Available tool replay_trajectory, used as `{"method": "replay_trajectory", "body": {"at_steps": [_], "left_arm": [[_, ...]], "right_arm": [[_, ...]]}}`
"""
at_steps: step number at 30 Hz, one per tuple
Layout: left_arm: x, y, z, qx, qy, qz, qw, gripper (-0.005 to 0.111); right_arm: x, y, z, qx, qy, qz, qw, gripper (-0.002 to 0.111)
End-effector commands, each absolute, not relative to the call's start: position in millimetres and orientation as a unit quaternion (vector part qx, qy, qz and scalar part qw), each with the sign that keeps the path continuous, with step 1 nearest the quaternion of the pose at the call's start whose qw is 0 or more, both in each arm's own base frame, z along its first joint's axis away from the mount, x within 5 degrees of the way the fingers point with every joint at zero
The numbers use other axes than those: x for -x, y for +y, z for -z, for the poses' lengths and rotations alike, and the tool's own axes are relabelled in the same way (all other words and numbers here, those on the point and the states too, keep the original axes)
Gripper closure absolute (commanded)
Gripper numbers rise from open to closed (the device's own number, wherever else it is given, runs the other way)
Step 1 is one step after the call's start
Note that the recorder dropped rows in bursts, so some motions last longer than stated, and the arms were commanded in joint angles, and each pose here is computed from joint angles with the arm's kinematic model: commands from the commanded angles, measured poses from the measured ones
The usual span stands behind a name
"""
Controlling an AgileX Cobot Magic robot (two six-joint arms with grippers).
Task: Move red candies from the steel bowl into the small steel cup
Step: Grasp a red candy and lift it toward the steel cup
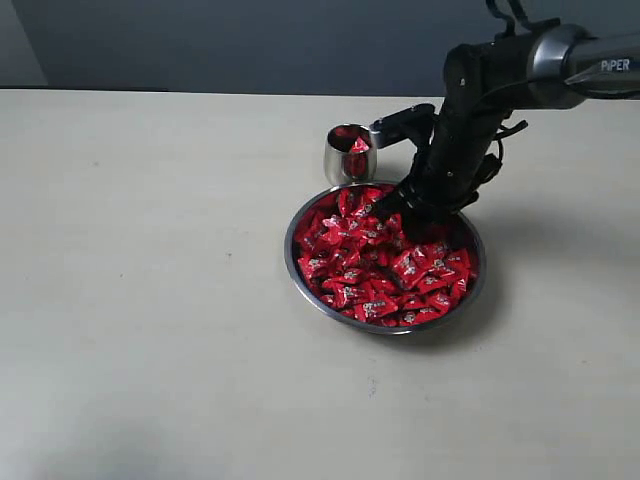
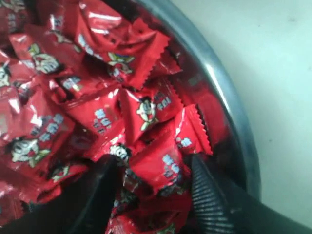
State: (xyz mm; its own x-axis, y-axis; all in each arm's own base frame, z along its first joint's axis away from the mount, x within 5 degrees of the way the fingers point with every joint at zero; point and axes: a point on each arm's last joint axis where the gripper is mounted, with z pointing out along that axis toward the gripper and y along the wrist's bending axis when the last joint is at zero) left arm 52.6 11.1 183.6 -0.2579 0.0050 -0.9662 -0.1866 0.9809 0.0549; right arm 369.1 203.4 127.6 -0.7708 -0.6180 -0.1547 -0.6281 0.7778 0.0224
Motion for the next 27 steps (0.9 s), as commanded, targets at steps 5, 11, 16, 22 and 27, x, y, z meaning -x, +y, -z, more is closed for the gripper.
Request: {"method": "replay_trajectory", "body": {"at_steps": [5,11,16,22,27], "left_arm": [[-52.6,10.8,-183.0,0.055,0.787,-0.078,0.61,0.106],[-52.6,10.8,-183.0,0.055,0.787,-0.078,0.61,0.106],[-52.6,10.8,-183.0,0.055,0.787,-0.078,0.61,0.106],[-52.6,10.8,-183.0,0.055,0.787,-0.078,0.61,0.106],[-52.6,10.8,-183.0,0.055,0.787,-0.078,0.61,0.106]], "right_arm": [[-371.6,202.6,-125.7,0.336,0.939,-0.032,0.073,0.075],[-371.3,202.4,-126.2,0.336,0.939,-0.032,0.072,0.096],[-370.5,202.3,-127.1,0.335,0.939,-0.033,0.069,0.101],[-369.8,201.9,-146.5,0.333,0.938,-0.036,0.091,0.1],[-368.2,201.4,-164.2,0.33,0.937,-0.041,0.11,0.1]]}}
